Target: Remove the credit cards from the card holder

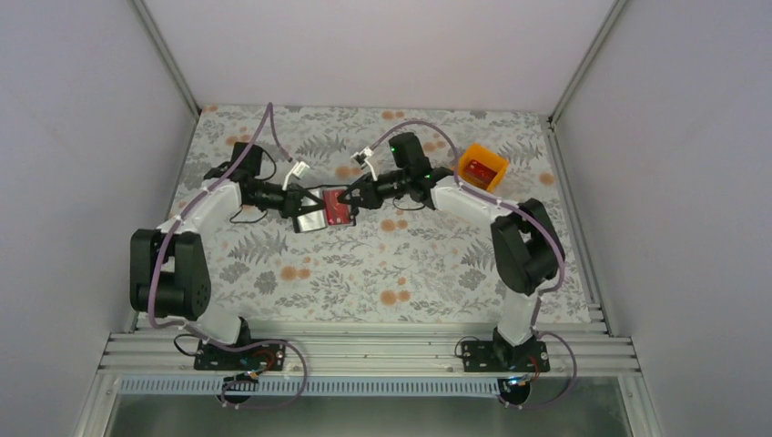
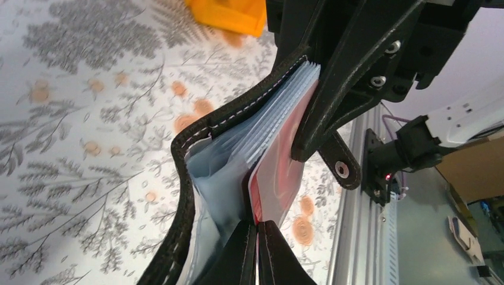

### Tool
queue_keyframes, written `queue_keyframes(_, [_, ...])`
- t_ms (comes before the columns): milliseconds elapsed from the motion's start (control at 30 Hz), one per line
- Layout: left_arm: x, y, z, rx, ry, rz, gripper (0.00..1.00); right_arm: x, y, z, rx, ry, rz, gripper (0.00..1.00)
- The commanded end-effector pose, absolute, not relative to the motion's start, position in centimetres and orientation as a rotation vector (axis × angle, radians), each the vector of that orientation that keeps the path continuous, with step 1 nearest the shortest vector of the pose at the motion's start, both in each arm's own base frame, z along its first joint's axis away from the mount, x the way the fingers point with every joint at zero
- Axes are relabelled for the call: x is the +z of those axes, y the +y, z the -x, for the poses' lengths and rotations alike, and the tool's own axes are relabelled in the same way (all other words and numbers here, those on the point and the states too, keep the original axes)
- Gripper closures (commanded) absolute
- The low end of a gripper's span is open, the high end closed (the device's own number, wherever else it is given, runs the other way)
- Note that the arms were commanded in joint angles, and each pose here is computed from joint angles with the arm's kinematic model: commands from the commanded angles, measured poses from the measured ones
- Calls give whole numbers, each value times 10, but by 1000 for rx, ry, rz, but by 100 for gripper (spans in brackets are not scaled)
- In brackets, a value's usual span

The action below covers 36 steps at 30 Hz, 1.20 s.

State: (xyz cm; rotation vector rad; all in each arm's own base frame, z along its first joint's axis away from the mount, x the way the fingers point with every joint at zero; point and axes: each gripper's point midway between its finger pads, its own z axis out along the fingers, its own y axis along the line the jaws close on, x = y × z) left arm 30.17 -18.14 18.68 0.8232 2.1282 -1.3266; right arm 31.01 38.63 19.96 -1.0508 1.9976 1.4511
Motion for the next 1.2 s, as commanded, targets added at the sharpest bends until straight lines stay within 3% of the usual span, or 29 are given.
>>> queue_keyframes(0, [169,-187,-312,-1361,2035,-875,98,167,399,-314,1516,1997,1078,95])
queue_keyframes(267, [148,-160,-334,-1248,2053,-831,98,174,383,-338,1521,1974,1070,96])
queue_keyframes(467, [159,-178,-325,-1341,1936,-941,96,187,387,-340,1567,1928,1075,96])
queue_keyframes(533, [158,-181,-323,-1375,1923,-937,79,196,388,-340,1576,1899,1075,95])
queue_keyframes(600, [157,-181,-324,-1380,1927,-930,68,204,389,-340,1587,1874,1076,96])
queue_keyframes(867, [171,-190,-328,-1376,1903,-936,64,240,389,-332,1621,1763,1079,96])
queue_keyframes(1167, [280,-203,-314,-1423,1647,-1065,61,321,391,-303,1610,1584,1178,96])
